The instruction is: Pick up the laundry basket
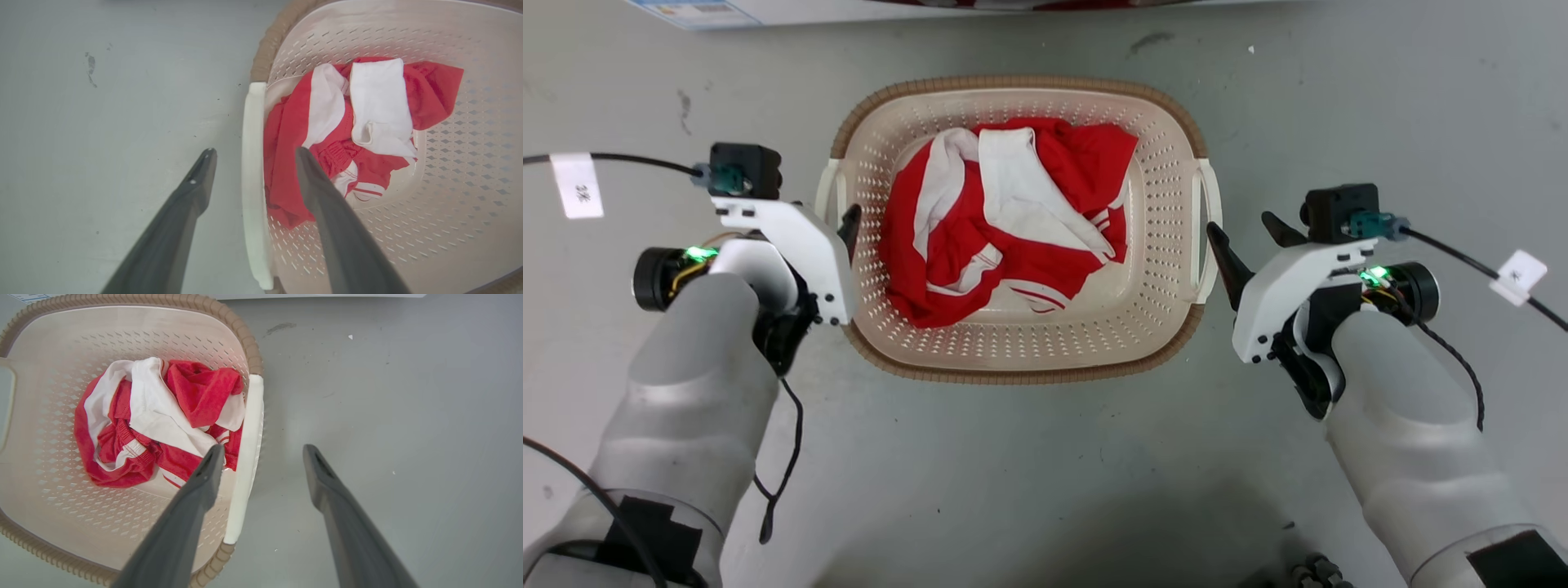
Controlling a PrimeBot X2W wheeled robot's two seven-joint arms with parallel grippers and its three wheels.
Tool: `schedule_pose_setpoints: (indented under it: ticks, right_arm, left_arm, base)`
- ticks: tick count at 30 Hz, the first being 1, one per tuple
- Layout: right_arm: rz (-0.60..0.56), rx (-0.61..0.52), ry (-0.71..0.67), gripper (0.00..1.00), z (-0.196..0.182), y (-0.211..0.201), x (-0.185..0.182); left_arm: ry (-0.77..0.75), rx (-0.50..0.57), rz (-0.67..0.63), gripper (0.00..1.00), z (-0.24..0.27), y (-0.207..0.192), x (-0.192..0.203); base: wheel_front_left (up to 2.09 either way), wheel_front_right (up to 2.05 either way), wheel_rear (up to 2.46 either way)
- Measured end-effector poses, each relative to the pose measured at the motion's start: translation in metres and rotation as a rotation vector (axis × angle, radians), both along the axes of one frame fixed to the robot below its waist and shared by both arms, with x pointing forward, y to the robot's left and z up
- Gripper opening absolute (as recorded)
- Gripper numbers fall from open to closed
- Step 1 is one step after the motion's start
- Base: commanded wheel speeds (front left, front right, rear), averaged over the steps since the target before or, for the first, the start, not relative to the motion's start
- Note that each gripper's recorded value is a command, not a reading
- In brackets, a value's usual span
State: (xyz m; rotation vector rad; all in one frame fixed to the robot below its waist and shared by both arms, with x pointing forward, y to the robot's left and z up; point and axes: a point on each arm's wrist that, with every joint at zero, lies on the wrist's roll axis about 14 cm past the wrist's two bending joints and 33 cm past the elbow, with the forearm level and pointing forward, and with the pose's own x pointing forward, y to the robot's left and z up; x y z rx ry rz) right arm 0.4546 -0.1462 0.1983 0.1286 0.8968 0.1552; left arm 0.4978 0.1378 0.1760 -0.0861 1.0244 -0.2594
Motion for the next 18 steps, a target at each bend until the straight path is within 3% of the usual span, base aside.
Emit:
schedule_pose_setpoints:
  ticks: [15,16,17,18]
  right_arm:
    - [0.073,0.025,0.193,1.0,-0.038,0.019,-0.013]
    - [0.073,0.03,0.201,0.74,-0.039,0.02,-0.014]
    - [0.07,0.035,0.214,0.25,-0.041,0.021,-0.015]
    - [0.073,0.036,0.224,0.0,-0.042,0.021,-0.016]
  left_arm:
    - [0.164,0.013,-0.029,1.0,-0.038,0.004,-0.018]
    - [0.172,0.009,-0.029,0.75,-0.04,0.003,-0.019]
    - [0.18,0.007,-0.03,0.3,-0.041,0.003,-0.02]
    - [0.192,0.007,-0.035,0.0,-0.042,0.003,-0.022]
  base:
    - [0.0,0.0,0.0]
    - [0.0,0.0,0.0]
    - [0.0,0.0,0.0]
    - [0.0,0.0,0.0]
